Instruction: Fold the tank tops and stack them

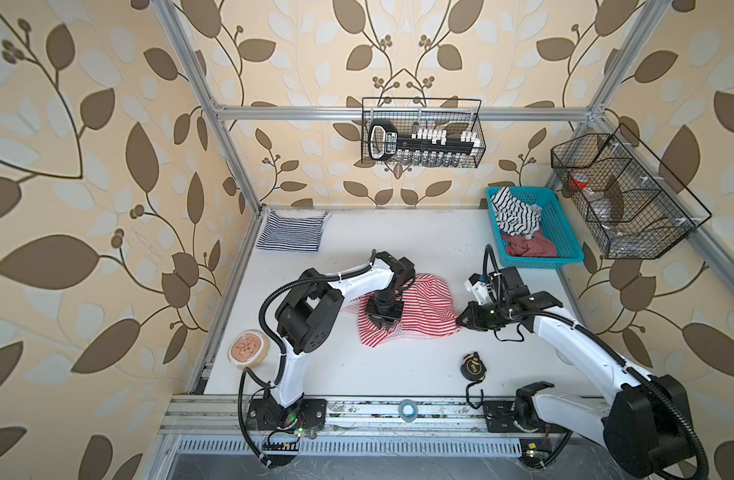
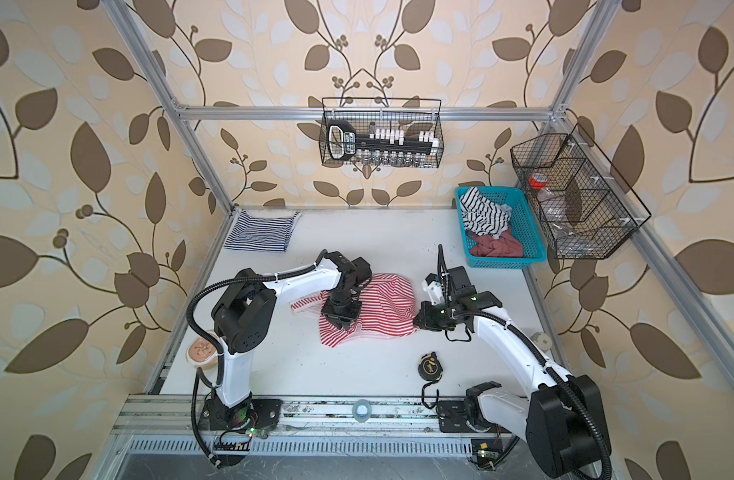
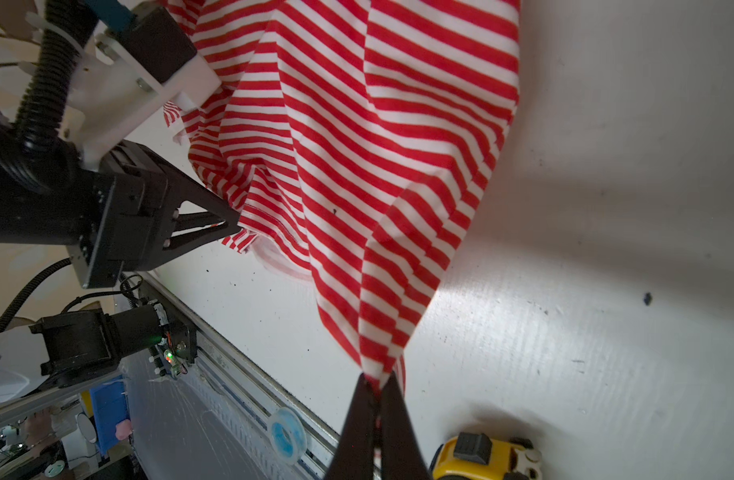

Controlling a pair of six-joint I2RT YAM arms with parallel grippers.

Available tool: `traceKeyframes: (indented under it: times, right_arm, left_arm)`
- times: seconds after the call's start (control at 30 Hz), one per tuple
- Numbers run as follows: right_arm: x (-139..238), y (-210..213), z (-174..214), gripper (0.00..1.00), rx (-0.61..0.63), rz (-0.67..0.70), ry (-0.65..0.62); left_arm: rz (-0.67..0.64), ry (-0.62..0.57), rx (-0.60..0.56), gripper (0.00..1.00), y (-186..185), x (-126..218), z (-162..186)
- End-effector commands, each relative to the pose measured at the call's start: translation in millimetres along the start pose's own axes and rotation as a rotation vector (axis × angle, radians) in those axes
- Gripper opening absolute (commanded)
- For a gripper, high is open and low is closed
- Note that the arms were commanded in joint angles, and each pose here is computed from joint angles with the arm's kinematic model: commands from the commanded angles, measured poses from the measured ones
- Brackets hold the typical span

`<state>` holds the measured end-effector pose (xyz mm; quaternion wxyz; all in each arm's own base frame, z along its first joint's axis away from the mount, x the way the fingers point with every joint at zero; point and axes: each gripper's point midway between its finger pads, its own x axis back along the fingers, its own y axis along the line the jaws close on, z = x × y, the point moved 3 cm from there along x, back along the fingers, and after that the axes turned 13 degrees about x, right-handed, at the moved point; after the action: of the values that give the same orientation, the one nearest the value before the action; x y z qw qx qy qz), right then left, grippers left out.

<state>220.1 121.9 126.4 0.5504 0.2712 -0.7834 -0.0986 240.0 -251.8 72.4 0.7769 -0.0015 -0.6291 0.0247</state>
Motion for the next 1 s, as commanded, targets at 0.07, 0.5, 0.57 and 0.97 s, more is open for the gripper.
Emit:
traceKeyframes:
  times: [0.07, 0.5, 0.57, 0.97]
  right_arm:
    - [1, 1, 4, 0.00, 0.003, -0.014, -0.005]
    - [3, 1, 7, 0.00, 0.009, -0.012, -0.003]
    - [4, 1, 7, 0.00, 0.009, -0.011, -0.008]
    - [3, -2, 10, 0.00, 0.001, -0.020, -0.017]
  left_arm:
    - [-0.031, -0.040, 0.019, 0.05, 12, 17, 7]
    - [0.159, -0.106, 0.057, 0.33, -9, 58, 16]
    - [0.147, -0.104, 0.042, 0.37, -14, 58, 18]
    - [-0.004, -0.030, 0.051, 0.41, -12, 26, 20]
